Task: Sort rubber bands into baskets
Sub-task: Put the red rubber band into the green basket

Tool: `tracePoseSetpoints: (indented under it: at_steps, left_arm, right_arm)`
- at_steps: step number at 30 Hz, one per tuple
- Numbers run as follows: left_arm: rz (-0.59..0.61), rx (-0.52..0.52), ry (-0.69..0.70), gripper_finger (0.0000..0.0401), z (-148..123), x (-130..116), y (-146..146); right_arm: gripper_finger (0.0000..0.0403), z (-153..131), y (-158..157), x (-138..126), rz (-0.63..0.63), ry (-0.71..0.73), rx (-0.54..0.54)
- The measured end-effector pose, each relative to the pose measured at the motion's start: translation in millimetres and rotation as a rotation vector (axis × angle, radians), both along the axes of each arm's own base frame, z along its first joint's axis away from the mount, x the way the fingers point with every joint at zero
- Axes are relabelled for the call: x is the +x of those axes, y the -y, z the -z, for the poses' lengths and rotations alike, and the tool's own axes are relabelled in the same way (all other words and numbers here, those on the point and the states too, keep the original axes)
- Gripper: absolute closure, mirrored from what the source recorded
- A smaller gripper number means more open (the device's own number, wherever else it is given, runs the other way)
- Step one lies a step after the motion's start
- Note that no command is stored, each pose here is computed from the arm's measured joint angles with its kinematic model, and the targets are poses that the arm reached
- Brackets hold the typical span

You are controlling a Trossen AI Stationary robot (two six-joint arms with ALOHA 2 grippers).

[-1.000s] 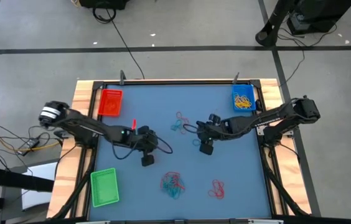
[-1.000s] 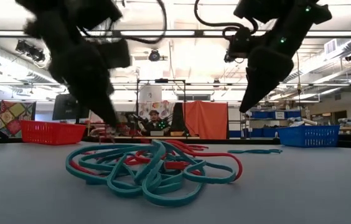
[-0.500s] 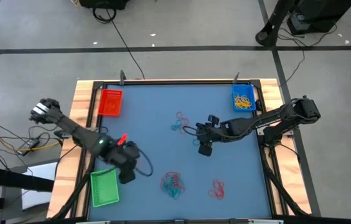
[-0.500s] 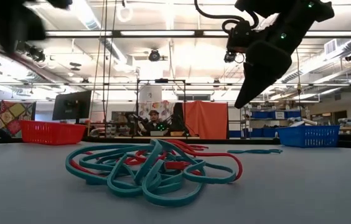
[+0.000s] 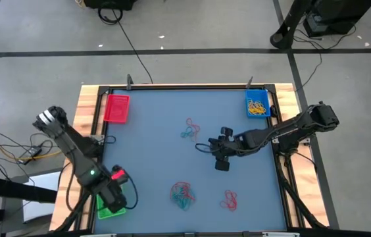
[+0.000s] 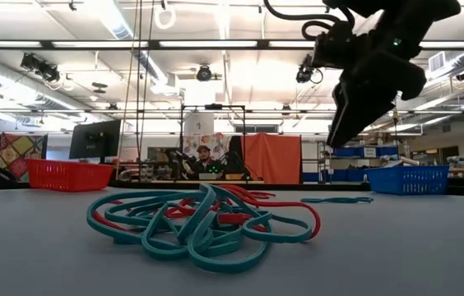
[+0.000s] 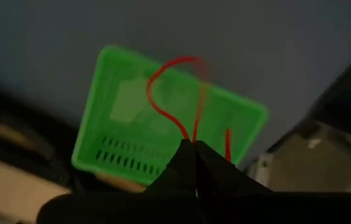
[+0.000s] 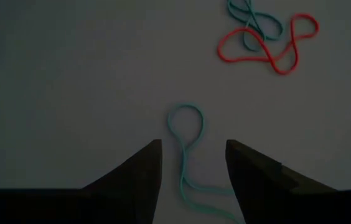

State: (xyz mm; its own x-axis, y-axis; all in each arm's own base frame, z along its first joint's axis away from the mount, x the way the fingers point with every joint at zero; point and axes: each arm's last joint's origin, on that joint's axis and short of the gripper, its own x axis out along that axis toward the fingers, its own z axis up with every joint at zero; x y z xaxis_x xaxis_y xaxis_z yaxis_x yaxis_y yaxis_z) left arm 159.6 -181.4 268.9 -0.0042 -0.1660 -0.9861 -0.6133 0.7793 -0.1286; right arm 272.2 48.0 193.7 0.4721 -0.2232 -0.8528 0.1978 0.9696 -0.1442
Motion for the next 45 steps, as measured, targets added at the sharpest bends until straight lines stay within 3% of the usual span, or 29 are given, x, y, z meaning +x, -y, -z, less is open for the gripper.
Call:
tracePoseSetpoints:
  at_steps: [8,12,16,21,27,33,38,45]
  left_arm:
    - [-0.048,0.095,-0.083,0.0375,26,8,15]
    - [-0.05,0.116,-0.113,0.0322,32,9,17]
    - [-0.046,0.138,-0.141,0.0256,31,5,16]
    - [-0.037,0.257,-0.238,0.02,28,-7,6]
    - [-0.015,0.327,-0.058,0.0197,15,-7,-7]
    - [-0.006,0.445,0.171,0.0208,2,-1,-23]
    - [0.055,0.523,0.284,0.0209,-1,16,-34]
    - [0.153,0.575,0.361,0.0209,-2,52,-61]
  right_arm:
    - [0.0205,11,1,-9,-0.013,-0.044,-0.122]
    - [0.0194,30,10,-21,-0.002,-0.11,-0.17]
    - [0.0191,47,17,-29,-0.033,-0.121,-0.125]
    - [0.02,53,26,-20,-0.1,0.004,-0.077]
    - [0.021,39,63,0,-0.099,0.209,-0.061]
    - [0.021,33,101,1,-0.104,0.292,-0.007]
    - [0.0212,33,113,4,-0.112,0.318,0.01]
    - [0.0212,55,120,32,-0.132,0.221,0.04]
